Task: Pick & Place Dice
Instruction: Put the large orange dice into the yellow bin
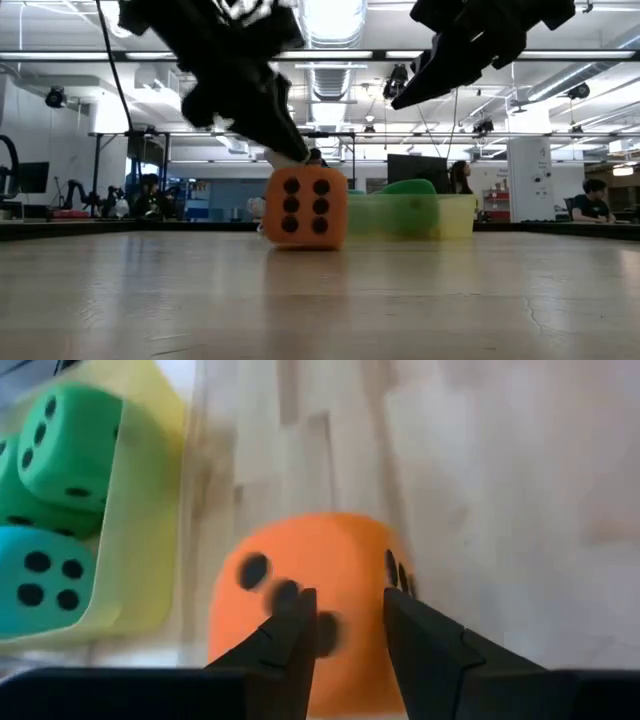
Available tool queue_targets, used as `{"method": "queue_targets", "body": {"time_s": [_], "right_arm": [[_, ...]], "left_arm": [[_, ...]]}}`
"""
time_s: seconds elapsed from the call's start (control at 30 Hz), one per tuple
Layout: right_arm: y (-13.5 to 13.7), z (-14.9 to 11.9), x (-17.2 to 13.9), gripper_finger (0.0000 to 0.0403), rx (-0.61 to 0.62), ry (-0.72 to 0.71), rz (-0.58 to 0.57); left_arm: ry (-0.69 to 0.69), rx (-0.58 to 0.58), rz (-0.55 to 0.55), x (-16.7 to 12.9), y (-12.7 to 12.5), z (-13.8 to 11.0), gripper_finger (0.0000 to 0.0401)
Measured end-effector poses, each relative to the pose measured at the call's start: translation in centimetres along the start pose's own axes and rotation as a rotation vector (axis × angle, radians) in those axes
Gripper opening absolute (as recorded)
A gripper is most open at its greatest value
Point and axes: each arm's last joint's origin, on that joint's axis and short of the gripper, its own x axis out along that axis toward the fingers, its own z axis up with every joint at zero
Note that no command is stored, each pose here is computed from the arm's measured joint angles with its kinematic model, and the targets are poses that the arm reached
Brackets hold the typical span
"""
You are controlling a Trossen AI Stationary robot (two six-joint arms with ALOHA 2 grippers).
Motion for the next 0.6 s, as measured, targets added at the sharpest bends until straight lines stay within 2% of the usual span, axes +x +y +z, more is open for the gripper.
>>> {"method": "queue_targets", "body": {"time_s": [0.13,0.3,0.37,0.5,0.6], "right_arm": [[0.2,0.1,0.0,0.0132,-0.015,-0.015,0.051],[0.2,-0.1,0.1,0.0132,-0.005,-0.011,0.043],[0.3,-0.1,0.2,0.0135,0.007,-0.017,0.043],[1.5,0.0,1.3,0.0148,-0.013,0.011,0.067],[3.2,1.1,2.2,0.0154,-0.079,0.050,0.044]], "left_arm": [[-0.065,-0.095,-0.005,-1.6,0.7,0.8,0.0119],[-0.106,-0.164,0.003,-2.8,1.3,1.3,0.0119],[-0.115,-0.213,-0.026,-3.3,1.4,1.4,0.0121],[-0.157,-0.388,-0.100,-5.2,2.1,1.7,0.0124],[-0.229,-0.507,-0.146,-7.2,2.6,1.3,0.0124]]}}
